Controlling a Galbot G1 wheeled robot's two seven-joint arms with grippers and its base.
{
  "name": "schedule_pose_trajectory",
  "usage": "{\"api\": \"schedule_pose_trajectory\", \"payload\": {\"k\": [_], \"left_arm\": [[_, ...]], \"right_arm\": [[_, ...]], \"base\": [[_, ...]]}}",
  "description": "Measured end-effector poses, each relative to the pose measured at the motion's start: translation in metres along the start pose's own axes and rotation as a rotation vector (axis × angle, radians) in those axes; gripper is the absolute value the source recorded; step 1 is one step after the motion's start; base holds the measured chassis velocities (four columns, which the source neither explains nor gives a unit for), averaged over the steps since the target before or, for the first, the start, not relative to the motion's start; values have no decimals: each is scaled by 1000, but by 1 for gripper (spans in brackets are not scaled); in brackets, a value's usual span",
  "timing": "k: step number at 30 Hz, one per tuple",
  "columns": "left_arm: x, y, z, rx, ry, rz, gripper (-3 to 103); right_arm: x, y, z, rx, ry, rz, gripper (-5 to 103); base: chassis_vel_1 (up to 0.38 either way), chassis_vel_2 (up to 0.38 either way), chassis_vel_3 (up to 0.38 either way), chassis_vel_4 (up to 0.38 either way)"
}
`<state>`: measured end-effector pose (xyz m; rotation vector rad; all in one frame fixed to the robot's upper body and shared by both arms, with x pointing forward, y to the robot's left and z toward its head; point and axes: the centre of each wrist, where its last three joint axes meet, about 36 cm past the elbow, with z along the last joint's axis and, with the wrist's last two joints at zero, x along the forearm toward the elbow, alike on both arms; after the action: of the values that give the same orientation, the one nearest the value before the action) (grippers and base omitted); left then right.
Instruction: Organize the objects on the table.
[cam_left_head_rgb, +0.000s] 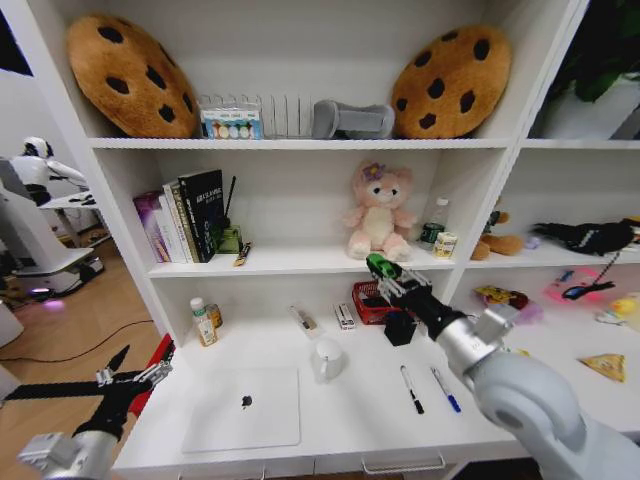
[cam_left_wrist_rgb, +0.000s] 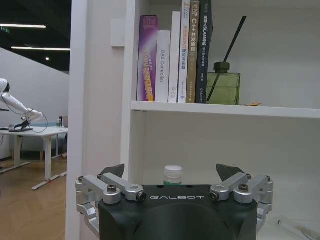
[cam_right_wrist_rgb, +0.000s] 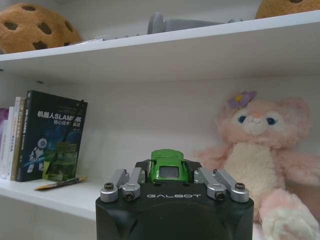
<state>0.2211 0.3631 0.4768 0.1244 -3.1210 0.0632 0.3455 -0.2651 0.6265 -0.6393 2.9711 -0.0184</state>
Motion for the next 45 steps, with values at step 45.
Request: {"api": "schedule_pose_trajectory", "payload": {"k": [45], "left_arm": [[0, 0, 0, 0, 0, 0, 100]], "right_arm": [[-257, 34, 59, -26, 225, -137, 37]], "base": [[0, 0, 0, 0]]}}
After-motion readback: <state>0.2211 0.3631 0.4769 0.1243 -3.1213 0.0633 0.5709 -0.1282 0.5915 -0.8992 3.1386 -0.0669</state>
